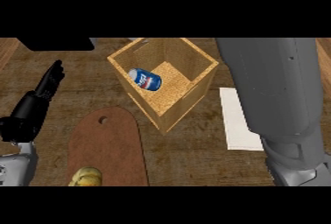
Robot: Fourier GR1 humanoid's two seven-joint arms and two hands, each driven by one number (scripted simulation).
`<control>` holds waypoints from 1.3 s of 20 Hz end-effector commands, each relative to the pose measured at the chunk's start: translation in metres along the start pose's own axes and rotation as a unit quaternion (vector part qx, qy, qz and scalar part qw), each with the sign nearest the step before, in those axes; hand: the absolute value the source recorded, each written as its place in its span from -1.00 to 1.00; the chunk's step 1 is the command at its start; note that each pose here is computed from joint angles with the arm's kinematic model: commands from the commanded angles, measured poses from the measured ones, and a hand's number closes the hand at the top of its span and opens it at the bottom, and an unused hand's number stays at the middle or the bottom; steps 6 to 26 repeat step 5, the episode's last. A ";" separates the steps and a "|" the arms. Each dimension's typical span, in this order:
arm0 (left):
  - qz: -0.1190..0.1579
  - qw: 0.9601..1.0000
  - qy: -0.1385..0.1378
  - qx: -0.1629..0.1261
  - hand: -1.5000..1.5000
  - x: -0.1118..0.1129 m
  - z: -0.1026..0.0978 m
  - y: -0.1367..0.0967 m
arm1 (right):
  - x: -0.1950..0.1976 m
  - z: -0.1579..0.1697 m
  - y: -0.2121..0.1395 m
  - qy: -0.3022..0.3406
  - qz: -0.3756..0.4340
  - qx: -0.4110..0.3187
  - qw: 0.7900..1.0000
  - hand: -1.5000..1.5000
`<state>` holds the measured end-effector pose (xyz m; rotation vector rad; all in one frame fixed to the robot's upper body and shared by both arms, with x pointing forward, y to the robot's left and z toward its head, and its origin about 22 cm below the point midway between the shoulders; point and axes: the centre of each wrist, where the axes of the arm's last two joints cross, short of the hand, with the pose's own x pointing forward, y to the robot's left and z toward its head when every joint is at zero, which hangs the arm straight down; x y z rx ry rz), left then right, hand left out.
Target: Pick the can from the placemat and place it in the basket
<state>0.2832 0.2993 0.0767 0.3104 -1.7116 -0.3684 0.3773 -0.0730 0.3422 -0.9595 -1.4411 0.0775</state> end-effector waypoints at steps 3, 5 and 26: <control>-0.008 1.000 0.003 0.018 0.00 -0.001 -0.001 0.012 | -0.042 -0.008 -0.034 0.086 -0.105 -0.120 0.983 -1.00; -0.003 1.000 0.015 0.013 0.00 -0.017 0.019 0.001 | -0.057 -0.001 -0.051 0.096 -0.110 -0.138 0.980 -1.00; -0.003 1.000 0.015 0.013 0.00 -0.017 0.019 0.001 | -0.057 -0.001 -0.051 0.096 -0.110 -0.138 0.980 -1.00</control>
